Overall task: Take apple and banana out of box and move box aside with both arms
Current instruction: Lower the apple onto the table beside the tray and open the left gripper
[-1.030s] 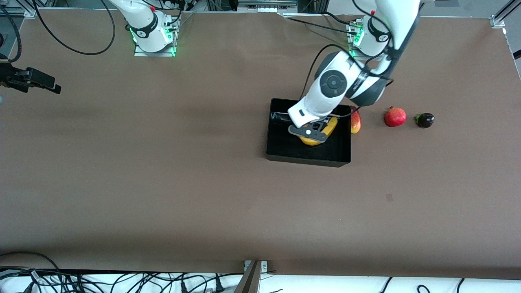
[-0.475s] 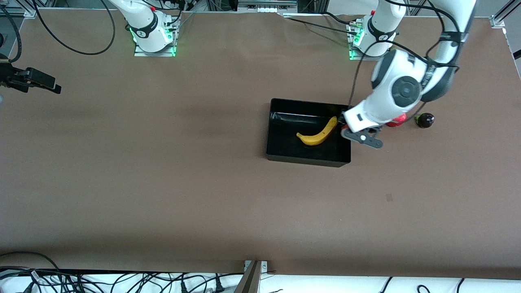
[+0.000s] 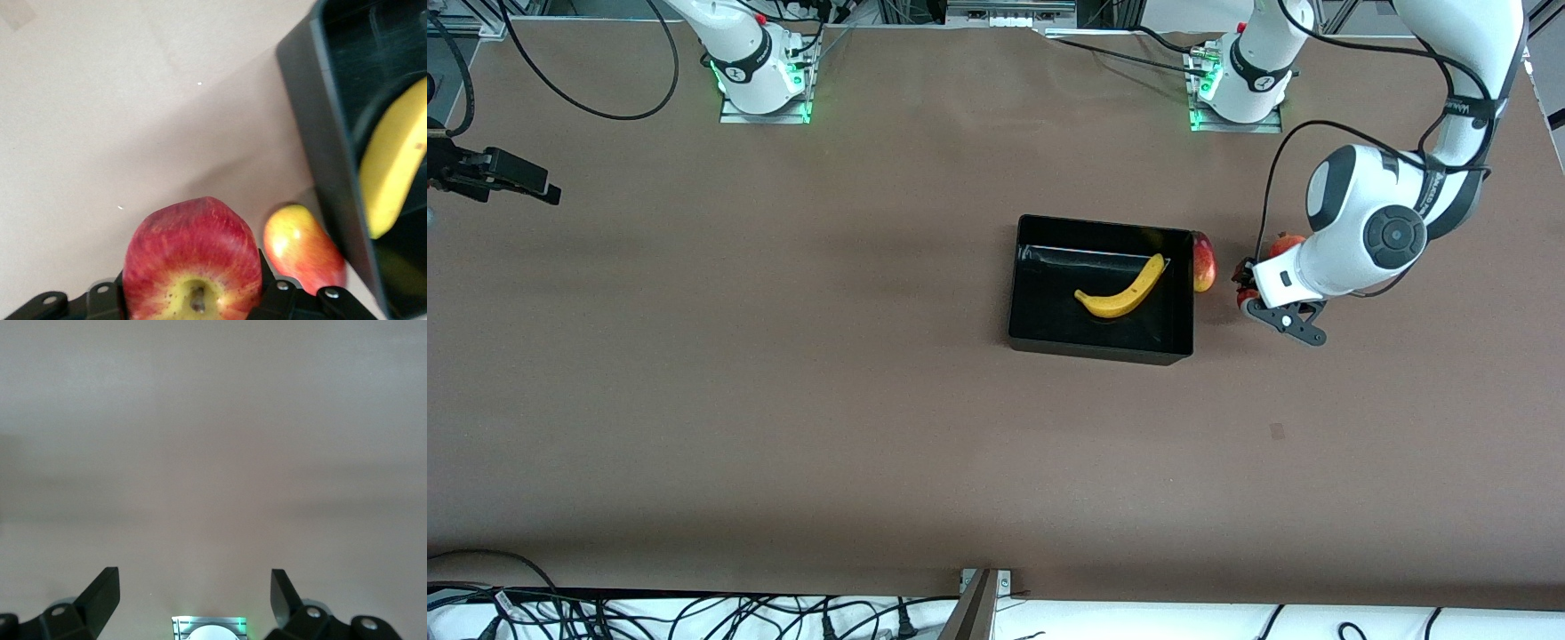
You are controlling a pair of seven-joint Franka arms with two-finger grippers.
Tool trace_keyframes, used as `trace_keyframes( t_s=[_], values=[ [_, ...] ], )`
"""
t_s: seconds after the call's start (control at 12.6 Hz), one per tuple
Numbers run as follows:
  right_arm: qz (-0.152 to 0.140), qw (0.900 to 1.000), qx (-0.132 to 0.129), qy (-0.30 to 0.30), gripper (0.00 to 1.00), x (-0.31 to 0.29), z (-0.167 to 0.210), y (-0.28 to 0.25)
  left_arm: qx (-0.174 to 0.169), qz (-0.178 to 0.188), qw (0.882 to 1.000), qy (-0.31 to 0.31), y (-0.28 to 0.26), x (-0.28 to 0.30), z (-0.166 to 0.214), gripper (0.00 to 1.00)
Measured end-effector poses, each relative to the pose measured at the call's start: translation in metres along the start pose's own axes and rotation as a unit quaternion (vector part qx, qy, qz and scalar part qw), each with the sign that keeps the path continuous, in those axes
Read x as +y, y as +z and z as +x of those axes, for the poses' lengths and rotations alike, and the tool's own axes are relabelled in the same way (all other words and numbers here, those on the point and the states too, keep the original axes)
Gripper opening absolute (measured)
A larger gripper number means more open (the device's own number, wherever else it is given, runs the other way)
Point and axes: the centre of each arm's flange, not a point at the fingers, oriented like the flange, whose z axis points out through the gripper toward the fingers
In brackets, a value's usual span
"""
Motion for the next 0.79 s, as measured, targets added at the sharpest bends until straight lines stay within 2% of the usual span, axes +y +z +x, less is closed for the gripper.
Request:
trace_keyframes(
  t_s=[0.55,0.79],
  values=[
    [0.0,1.0,-0.001,0.0,1.0,0.0,0.0,0.0,0.008,-0.021,1.0,0.006,0.073,-0.012,0.011,0.66],
    [0.0,1.0,-0.001,-0.001,1.0,-0.001,0.0,0.0,0.004,-0.011,1.0,0.025,0.085,-0.011,0.012,0.66]
  ],
)
